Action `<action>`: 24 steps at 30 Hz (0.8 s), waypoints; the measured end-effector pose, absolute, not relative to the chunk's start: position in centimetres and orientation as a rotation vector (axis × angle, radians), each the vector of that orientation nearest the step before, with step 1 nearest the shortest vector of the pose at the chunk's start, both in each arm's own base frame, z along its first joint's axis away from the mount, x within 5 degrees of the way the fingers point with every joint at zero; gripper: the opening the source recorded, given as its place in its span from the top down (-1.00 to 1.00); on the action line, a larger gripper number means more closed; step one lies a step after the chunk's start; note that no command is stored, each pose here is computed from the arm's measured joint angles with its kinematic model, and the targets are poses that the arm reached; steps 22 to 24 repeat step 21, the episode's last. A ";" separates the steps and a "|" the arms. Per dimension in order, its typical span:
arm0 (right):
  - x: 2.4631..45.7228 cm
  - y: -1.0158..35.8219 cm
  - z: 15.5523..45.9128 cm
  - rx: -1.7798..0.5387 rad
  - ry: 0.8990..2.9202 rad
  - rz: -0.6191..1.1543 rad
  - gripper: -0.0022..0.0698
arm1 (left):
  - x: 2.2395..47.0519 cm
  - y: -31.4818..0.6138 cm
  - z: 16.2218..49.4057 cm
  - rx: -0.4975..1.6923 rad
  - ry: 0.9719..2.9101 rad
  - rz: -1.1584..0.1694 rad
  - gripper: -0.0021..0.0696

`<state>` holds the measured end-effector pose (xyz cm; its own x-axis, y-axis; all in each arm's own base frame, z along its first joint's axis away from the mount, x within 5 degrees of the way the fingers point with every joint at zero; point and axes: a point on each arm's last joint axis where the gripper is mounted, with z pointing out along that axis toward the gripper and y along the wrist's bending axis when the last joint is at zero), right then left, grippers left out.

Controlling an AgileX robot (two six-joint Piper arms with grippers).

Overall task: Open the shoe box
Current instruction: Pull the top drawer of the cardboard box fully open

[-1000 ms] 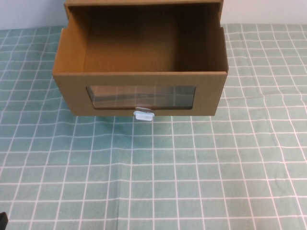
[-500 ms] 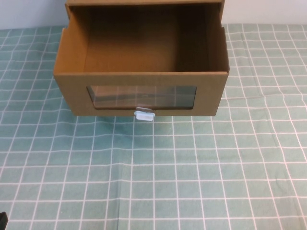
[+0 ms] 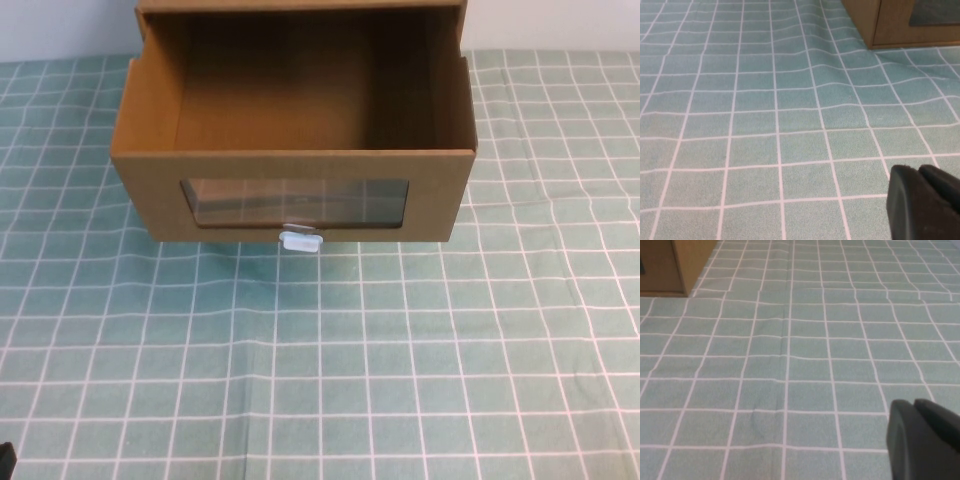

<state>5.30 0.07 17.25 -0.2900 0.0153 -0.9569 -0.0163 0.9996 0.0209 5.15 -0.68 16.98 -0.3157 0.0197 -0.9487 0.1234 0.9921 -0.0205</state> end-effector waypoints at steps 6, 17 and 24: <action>5.3 0.1 17.3 0.006 1.865 0.041 0.98 | 5.2 -0.7 17.0 0.103 1.890 -0.104 0.96; 5.3 0.1 17.3 0.002 1.865 0.044 0.98 | 5.2 -0.7 17.0 0.103 1.890 -0.104 0.96; 5.3 0.1 17.3 0.002 1.865 0.044 0.98 | 5.2 -0.7 17.0 0.103 1.890 -0.104 0.96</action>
